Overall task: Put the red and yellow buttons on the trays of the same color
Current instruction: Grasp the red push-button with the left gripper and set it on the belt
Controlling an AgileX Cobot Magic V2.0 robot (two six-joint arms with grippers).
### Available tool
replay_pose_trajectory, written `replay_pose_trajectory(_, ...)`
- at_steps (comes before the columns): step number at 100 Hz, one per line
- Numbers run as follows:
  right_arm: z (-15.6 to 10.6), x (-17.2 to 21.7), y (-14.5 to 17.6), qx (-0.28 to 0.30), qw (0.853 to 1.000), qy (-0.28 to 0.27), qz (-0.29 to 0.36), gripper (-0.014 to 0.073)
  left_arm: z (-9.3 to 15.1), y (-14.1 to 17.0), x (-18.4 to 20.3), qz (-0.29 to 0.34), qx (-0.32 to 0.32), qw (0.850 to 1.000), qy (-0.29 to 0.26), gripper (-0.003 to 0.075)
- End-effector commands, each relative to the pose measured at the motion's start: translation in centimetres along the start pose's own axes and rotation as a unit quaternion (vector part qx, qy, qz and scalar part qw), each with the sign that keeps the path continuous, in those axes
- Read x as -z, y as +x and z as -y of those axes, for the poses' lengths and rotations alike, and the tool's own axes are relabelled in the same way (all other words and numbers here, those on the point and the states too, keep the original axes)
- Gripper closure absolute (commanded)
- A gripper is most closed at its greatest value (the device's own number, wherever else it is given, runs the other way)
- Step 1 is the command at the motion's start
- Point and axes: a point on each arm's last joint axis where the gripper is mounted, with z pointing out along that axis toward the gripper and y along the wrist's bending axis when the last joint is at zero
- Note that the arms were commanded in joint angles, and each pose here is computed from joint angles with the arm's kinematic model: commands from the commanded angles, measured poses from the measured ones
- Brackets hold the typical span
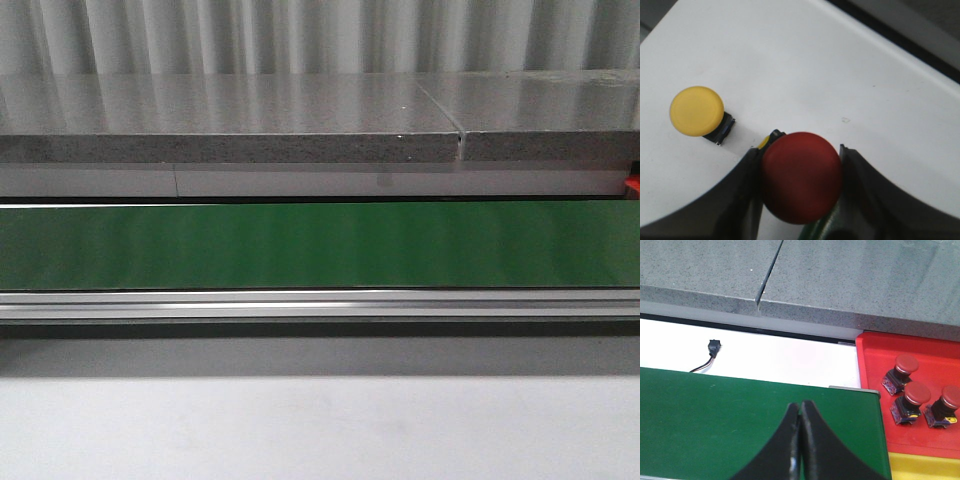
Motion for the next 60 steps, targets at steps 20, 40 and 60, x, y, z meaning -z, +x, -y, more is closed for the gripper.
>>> replay_pose_trajectory(20,0.1,0.7,-1.8,0.001,0.998,0.005,0.056,0.0663,2.3,-0.5,8.4,0.056,-0.041,0.993,0.092,0.0741)
replay_pose_trajectory(40,0.1,0.7,-1.8,0.001,0.998,0.005,0.056,0.0663,3.5,2.3,7.7,0.037,-0.061,0.992,0.103,0.0741)
replay_pose_trajectory(60,0.1,0.7,-1.8,0.001,0.998,0.005,0.056,0.0663,4.7,5.1,5.8,0.024,-0.073,0.991,0.112,0.0741)
